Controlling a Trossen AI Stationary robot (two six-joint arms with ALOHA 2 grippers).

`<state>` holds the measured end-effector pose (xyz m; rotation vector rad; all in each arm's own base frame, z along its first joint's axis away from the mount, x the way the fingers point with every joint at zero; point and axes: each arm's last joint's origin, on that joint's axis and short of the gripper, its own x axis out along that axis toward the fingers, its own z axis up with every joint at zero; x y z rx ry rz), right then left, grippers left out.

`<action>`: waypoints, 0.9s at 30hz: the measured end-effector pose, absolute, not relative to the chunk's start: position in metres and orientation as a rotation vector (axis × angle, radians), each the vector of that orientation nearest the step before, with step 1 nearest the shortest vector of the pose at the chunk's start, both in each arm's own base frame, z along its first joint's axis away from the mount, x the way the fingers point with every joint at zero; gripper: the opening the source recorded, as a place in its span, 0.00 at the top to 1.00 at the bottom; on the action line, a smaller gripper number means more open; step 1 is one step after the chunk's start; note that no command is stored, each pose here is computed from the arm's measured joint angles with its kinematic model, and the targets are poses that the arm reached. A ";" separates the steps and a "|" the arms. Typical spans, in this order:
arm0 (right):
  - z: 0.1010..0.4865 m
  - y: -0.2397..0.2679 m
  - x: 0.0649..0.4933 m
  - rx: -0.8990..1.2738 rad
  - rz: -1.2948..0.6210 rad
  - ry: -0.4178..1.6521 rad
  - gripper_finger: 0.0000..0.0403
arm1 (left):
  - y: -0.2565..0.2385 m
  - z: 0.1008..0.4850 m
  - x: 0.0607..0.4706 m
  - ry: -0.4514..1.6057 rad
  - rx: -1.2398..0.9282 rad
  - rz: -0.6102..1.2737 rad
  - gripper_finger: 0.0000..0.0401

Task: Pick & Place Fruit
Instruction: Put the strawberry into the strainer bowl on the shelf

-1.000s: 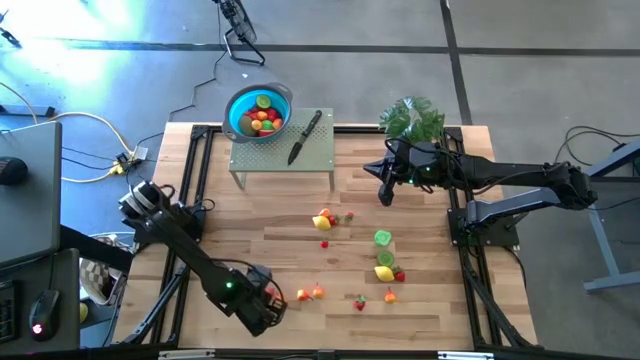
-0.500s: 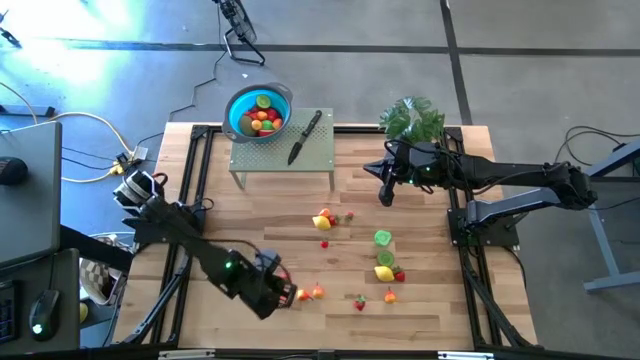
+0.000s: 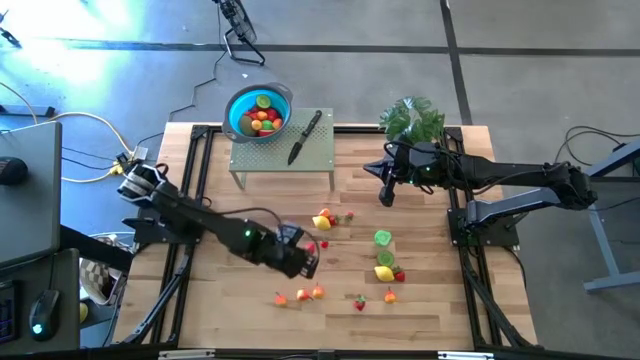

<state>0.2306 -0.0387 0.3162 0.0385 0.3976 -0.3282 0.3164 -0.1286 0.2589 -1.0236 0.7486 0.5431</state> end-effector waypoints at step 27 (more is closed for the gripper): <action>0.316 -0.065 0.225 0.018 -0.437 0.403 0.99 | 0.078 0.383 0.294 0.598 -0.543 0.741 1.00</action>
